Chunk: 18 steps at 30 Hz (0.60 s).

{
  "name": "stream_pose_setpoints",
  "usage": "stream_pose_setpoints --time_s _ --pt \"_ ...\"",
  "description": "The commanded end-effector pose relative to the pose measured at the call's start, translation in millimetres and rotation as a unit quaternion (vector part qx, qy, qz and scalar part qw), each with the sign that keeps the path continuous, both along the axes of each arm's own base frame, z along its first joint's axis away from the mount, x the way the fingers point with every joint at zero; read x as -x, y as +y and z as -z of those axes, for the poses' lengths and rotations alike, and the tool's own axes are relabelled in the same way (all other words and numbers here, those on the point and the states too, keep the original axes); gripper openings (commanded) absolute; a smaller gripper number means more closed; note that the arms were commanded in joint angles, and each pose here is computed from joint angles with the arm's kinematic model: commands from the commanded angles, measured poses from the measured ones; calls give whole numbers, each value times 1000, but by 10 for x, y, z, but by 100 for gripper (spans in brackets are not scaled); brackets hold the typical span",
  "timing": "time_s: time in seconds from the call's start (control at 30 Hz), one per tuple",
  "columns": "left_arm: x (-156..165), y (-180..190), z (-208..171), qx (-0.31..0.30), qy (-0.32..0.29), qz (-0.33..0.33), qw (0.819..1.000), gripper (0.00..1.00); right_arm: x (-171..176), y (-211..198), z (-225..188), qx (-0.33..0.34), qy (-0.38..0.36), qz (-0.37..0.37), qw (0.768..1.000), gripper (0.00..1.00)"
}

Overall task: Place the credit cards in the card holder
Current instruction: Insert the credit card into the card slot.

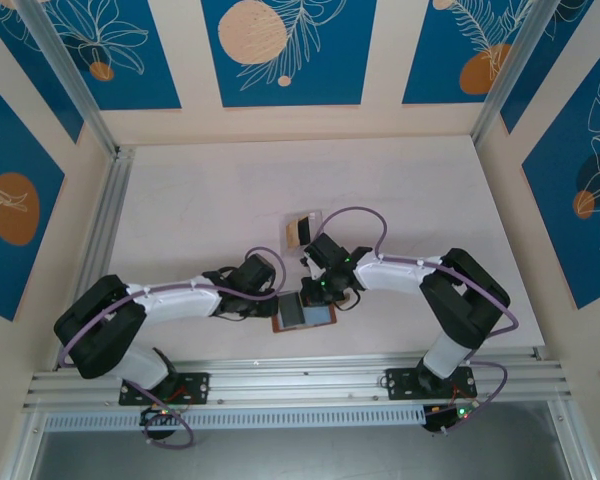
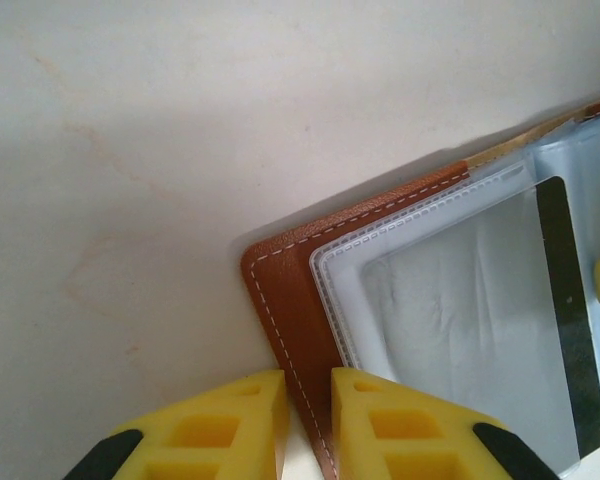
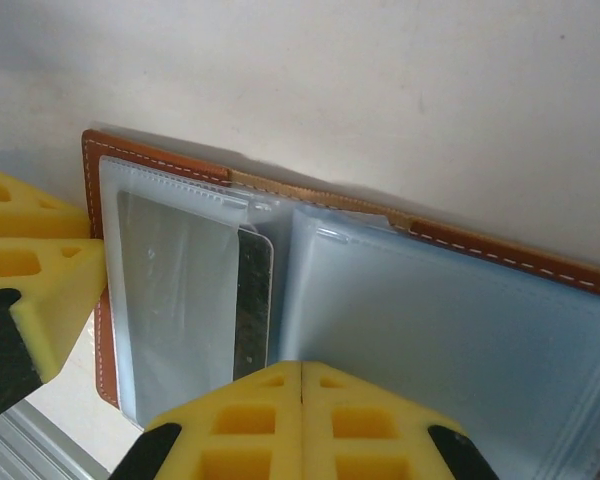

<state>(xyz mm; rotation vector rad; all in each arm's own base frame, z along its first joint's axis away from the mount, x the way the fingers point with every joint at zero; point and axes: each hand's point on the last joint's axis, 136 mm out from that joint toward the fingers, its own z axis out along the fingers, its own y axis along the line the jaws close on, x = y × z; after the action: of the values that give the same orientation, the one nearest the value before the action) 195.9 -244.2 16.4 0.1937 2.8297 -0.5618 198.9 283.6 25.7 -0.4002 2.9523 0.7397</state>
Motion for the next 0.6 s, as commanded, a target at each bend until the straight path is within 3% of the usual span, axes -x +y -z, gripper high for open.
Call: stream_pose_setpoints --time_s 0.0,0.37,0.57 --pt "104 82 243 -19 24 4 1000 18 43 60 16 2 8 -14 1000 3" --pt "150 -4 317 -15 29 8 999 17 125 344 -59 -63 33 -18 997 8" --pt "123 40 284 -24 22 -7 999 16 -1 213 -34 -42 18 14 999 8"
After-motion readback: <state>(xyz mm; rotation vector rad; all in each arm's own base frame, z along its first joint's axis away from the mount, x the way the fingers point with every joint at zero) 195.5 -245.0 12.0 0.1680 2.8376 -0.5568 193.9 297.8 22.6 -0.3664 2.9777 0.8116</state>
